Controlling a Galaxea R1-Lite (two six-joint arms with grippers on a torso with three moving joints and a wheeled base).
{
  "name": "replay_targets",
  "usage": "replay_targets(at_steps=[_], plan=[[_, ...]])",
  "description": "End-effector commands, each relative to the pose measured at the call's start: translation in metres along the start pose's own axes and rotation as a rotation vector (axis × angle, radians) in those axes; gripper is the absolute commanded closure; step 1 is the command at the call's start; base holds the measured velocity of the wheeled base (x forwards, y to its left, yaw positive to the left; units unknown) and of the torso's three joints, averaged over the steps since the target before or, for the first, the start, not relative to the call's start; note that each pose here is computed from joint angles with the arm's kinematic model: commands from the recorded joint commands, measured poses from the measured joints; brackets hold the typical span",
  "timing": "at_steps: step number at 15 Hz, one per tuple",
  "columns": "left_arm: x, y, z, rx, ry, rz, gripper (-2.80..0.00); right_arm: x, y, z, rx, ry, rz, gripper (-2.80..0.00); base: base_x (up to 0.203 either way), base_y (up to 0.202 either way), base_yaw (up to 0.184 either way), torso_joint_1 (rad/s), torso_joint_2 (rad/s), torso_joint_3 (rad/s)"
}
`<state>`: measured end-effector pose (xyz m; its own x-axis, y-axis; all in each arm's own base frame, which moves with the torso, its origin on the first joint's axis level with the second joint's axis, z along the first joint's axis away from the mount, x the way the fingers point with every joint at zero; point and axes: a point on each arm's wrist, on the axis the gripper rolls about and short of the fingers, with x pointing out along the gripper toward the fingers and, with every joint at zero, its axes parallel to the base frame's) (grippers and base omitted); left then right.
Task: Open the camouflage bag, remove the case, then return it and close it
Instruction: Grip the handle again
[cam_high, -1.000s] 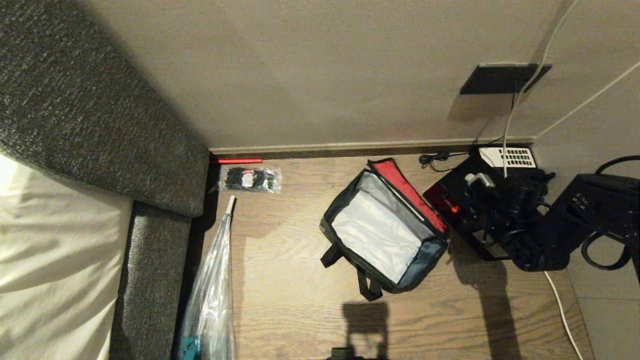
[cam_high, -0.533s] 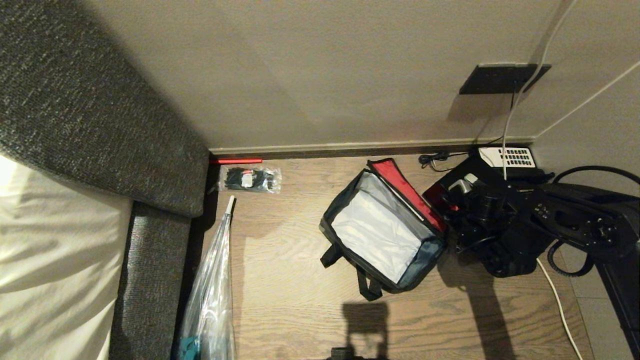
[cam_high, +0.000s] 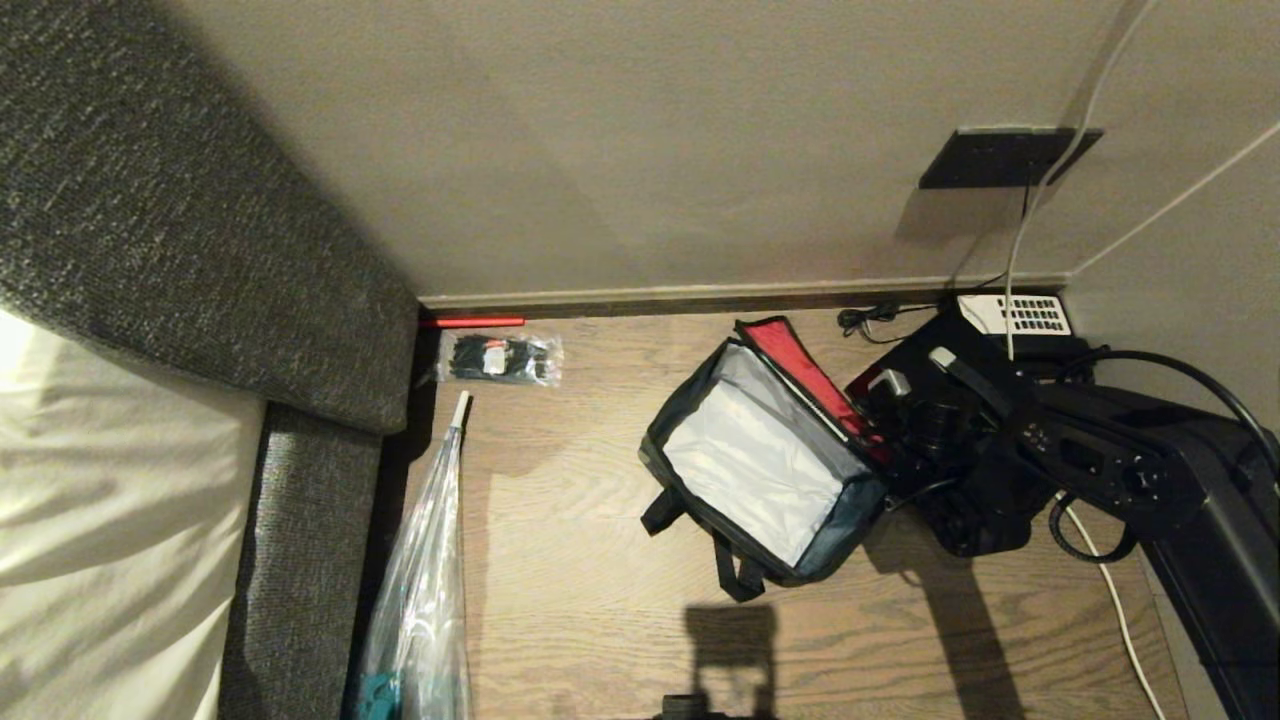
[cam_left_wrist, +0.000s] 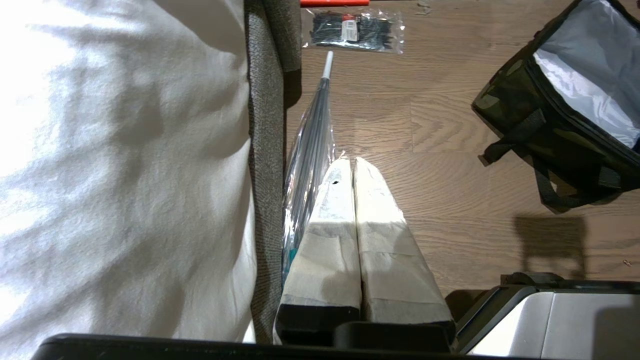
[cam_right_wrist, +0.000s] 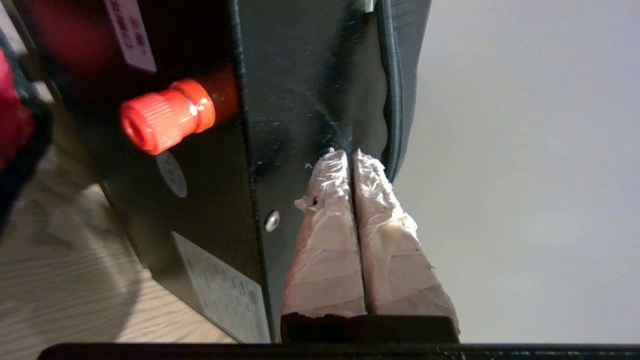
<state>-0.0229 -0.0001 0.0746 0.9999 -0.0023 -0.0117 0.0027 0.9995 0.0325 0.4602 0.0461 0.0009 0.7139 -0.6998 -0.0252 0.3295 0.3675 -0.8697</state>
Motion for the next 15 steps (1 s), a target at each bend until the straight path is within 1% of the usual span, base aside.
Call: replay_targets(at_steps=[1, 2, 3, 5, 7, 8, 11, 13, 14, 15], plan=[[0.000, 0.000, 0.000, 0.000, 0.001, 0.001, 0.00, 0.000, 0.000, 0.000, -0.007, 0.002, -0.007, 0.00, 0.000, 0.000, 0.000, 0.000, 0.00, 0.000], [0.000, 0.000, 0.000, 0.000, 0.001, 0.001, 0.00, 0.000, -0.002, 0.000, -0.009, 0.002, -0.007, -1.80, 0.000, 0.000, 0.000, 0.000, 0.00, 0.000], [0.000, 0.000, 0.000, 0.000, 0.001, 0.000, 0.00, -0.001, -0.002, -0.001, -0.023, 0.006, 0.001, -2.80, 0.000, 0.000, 0.000, 0.000, 0.00, 0.000], [0.000, 0.000, 0.000, 0.000, 0.001, 0.001, 0.00, -0.002, -0.002, -0.003, -0.007, -0.001, -0.002, -2.80, 0.000, 0.000, 0.000, 0.000, 0.00, 0.000], [0.000, 0.000, 0.000, 0.000, 0.001, 0.001, 0.00, 0.002, 0.000, -0.005, -0.010, 0.006, -0.009, -2.80, 0.000, 0.000, 0.000, 0.000, 0.00, 0.000], [0.000, 0.000, 0.000, 0.000, 0.001, -0.001, 0.00, 0.007, -0.001, -0.004, 0.002, 0.010, -0.022, -2.80, 0.000, 0.000, 0.000, 0.000, 0.00, 0.000], [0.000, 0.000, 0.000, 0.000, 0.001, 0.001, 0.00, 0.021, 0.007, -0.008, 0.014, 0.025, -0.043, -2.80, 0.000, 0.000, 0.000, 0.000, 0.00, 0.000], [0.000, 0.000, 0.000, 0.000, 0.001, -0.001, 0.00, 0.035, 0.007, -0.009, 0.027, 0.034, -0.074, -2.80, 0.000, 0.000, 0.000, 0.000, 0.00, 0.000], [0.000, 0.000, 0.000, 0.000, 0.001, 0.001, 0.00, 0.046, 0.007, -0.015, -0.017, 0.053, -0.091, -2.80, 0.000, 0.000, 0.000, 0.000, 0.00, 0.000], [0.000, 0.000, 0.000, 0.000, 0.001, 0.001, 0.00, 0.052, 0.010, -0.019, -0.035, 0.063, -0.102, -2.80, 0.000, 0.000, 0.000, 0.000, 0.00, 0.000]])
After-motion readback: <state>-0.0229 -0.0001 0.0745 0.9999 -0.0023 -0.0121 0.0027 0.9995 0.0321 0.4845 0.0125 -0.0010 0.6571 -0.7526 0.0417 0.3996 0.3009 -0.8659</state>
